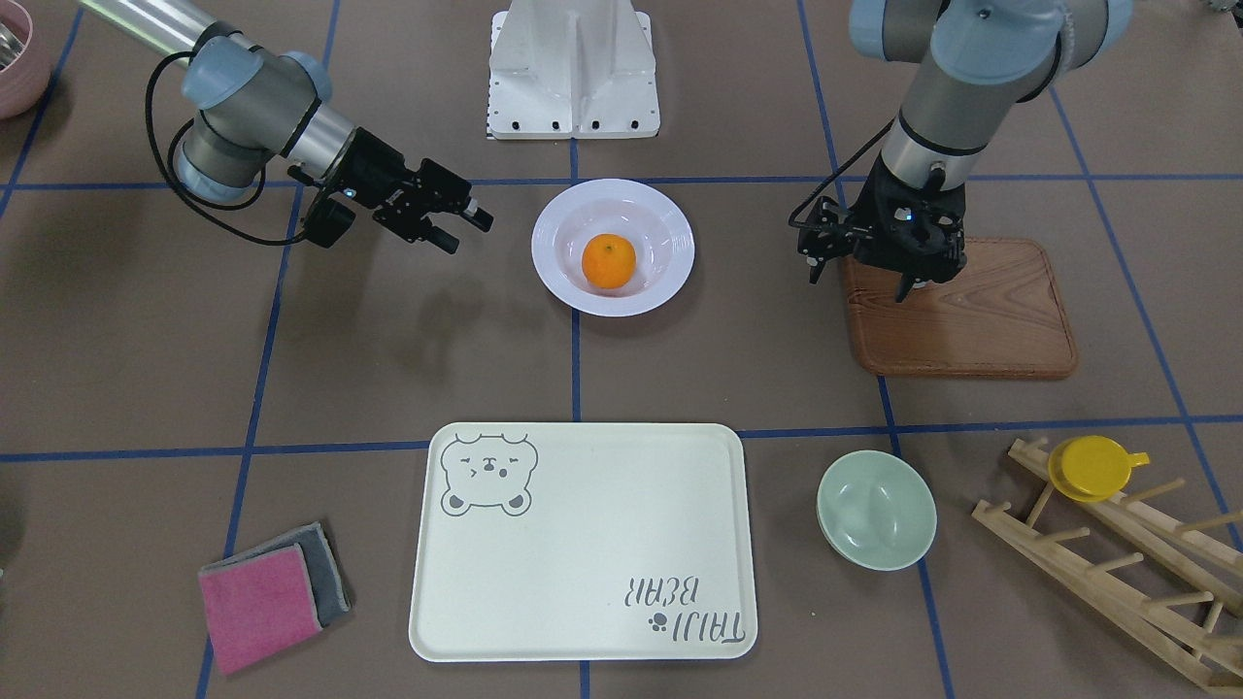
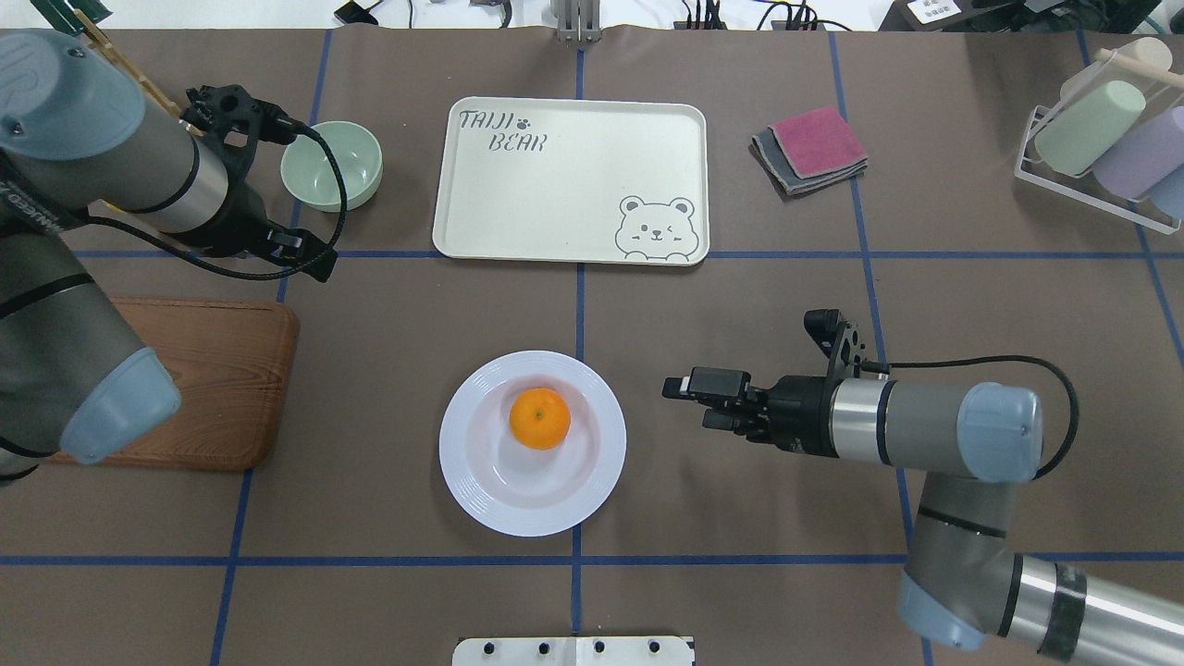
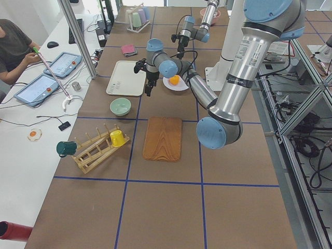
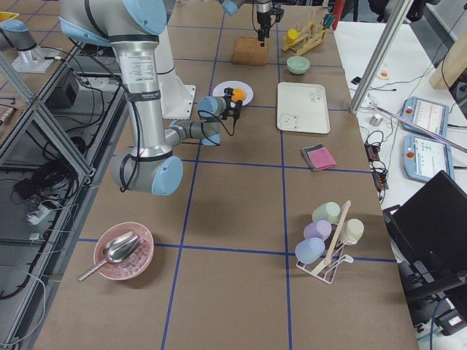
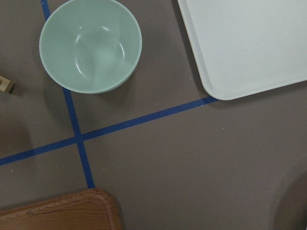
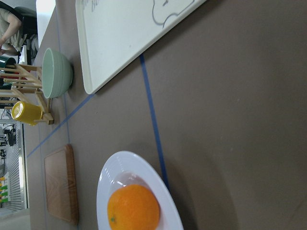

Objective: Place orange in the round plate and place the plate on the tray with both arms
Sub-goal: 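Open and withdraw the left gripper while the right gripper reaches toward the plate, then hook the right gripper under the plate rim nearest the robot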

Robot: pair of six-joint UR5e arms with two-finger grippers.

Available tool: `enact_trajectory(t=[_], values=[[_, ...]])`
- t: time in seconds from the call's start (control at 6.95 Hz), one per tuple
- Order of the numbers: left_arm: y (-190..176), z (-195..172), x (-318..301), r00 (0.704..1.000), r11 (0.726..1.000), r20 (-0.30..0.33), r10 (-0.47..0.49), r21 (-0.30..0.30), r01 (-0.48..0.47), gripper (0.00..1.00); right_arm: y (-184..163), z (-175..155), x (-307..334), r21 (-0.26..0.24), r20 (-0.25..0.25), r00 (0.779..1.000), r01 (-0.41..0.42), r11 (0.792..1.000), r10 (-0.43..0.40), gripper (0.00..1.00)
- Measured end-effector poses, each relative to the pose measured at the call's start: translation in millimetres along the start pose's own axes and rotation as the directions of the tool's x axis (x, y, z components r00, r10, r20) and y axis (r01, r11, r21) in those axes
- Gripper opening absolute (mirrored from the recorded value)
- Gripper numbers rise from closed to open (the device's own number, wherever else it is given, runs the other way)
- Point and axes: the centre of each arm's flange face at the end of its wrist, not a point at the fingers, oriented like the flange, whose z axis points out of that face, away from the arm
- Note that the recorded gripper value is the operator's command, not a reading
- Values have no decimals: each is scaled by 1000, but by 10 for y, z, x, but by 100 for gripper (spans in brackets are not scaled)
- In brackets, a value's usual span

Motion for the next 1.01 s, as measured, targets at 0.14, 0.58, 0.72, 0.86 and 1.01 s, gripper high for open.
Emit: enact_trajectory(t=[0.14, 0.58, 0.72, 0.86, 1.01], values=[[-39, -45, -343, 999, 999, 5, 31, -12, -31, 99, 277, 96, 18, 1, 10, 1000, -7, 1000, 7, 99], [-218, -196, -1561, 992, 991, -15, 123, -48, -124, 99, 693, 225, 178, 60, 9, 1000, -13, 998, 12, 97], [-212, -201, -1820, 990, 988, -13, 143, -56, -144, 99, 747, 257, 185, 99, 18, 1000, -16, 995, 15, 95], [-193, -199, -1965, 988, 986, -11, 154, -61, -155, 99, 790, 326, 130, 138, 38, 999, -24, 990, 19, 94], [-176, -193, -2041, 987, 985, -9, 161, -64, -161, 99, 805, 442, 77, 181, 55, 998, -32, 983, 22, 94]])
